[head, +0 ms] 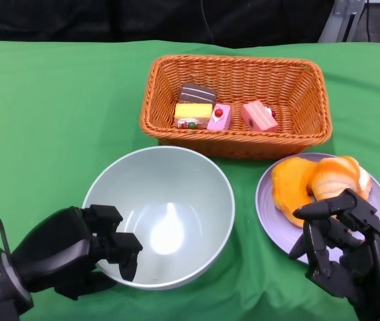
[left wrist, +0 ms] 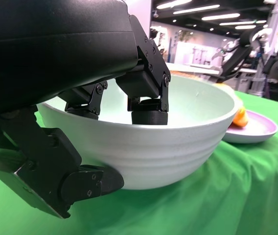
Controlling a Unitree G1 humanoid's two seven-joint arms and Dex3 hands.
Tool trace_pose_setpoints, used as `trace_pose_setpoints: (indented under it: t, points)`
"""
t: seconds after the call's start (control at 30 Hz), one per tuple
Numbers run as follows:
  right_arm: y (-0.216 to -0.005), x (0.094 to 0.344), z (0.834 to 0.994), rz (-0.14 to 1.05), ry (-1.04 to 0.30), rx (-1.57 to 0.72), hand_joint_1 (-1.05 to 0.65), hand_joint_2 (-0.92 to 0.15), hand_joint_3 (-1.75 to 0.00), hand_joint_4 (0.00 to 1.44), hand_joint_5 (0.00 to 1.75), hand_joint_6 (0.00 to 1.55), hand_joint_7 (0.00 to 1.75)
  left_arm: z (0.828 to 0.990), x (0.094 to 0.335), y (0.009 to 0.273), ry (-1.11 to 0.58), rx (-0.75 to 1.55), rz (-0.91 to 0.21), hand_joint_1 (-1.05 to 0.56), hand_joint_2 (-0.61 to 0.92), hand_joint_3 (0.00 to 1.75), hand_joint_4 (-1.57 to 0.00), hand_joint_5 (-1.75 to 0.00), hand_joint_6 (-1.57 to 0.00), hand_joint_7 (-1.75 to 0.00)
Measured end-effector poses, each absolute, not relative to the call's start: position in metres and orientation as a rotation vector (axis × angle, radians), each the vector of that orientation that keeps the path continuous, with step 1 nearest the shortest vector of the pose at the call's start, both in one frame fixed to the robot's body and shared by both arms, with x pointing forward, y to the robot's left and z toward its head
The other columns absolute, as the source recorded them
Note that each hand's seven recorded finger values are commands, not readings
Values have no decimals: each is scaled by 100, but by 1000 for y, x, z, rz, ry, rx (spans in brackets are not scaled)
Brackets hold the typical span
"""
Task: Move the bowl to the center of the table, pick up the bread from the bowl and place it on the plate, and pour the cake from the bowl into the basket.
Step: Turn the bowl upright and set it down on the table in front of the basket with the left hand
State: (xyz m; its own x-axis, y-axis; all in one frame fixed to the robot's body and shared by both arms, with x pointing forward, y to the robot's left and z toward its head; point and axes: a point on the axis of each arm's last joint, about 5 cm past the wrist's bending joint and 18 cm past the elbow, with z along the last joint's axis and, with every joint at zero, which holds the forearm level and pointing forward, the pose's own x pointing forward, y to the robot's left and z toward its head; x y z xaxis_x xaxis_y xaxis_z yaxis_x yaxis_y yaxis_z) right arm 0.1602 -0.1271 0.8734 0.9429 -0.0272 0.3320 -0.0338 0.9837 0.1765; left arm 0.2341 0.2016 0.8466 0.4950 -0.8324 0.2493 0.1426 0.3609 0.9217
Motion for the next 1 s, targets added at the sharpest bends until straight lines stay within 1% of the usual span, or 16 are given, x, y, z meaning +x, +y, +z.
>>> trace_pose_setpoints:
  t: [0.07,0.13,0.2,0.23,0.27,0.3,0.37,0.4,0.47,0.6,0.67,0.7,0.77,0.87,1.0]
  points:
    - [-127,160,873,-1,-340,179,-10,-67,-85,85,149,75,115,844,234,199,-813,1003,-720,4,63,65,-79,-157,-83,-124]
    - [-127,160,873,-1,-340,179,-11,-66,-86,85,149,75,116,842,233,196,-806,1000,-713,4,64,64,-81,-152,-85,-116]
    - [-126,160,873,2,-339,182,-10,-66,-87,84,149,74,116,842,234,194,-806,994,-706,1,66,58,-84,-137,-92,-93]
    - [-126,160,873,4,-339,183,-9,-66,-87,84,149,74,116,842,234,194,-806,988,-697,-3,68,49,-86,-122,-95,-76]
    - [-125,160,873,7,-339,184,-9,-66,-87,84,149,74,116,842,234,194,-806,983,-688,-8,72,37,-89,-102,-101,-53]
    - [-125,160,873,9,-339,185,-9,-66,-87,84,149,74,116,843,235,193,-807,978,-679,-13,73,31,-90,-89,-105,-38]
    - [-125,160,874,12,-339,186,-10,-67,-87,84,149,74,116,844,235,192,-811,959,-660,-16,73,25,-91,-70,-107,-19]
    - [-125,160,874,12,-339,186,-10,-67,-86,84,149,74,116,845,235,192,-814,943,-649,-17,73,23,-91,-65,-108,-15]
    - [-125,160,874,12,-339,186,-10,-67,-86,84,149,74,116,847,236,191,-821,916,-636,-18,73,23,-90,-60,-107,-10]
    - [-124,160,873,14,-334,187,-10,-67,-86,84,150,73,116,852,235,188,-857,828,-624,-23,74,23,-87,-57,-103,-5]
    - [-124,159,873,13,-332,187,-10,-67,-86,83,149,74,116,857,235,188,-874,786,-627,-28,77,19,-88,-47,-98,-2]
    - [-124,159,873,14,-331,187,-10,-67,-87,83,150,74,116,859,235,188,-877,774,-634,-37,83,13,-86,-35,-90,-1]
    - [-124,159,873,14,-331,188,-10,-67,-88,84,150,74,116,862,236,190,-871,755,-648,-50,90,7,-84,-22,-79,0]
    - [-124,159,872,15,-328,188,-10,-66,-88,84,150,74,116,867,235,193,-860,715,-666,-64,92,9,-76,-13,-67,0]
    - [-124,159,872,13,-331,187,-10,-66,-89,84,149,74,116,876,235,198,-843,656,-711,-78,92,16,-70,-7,-60,0]
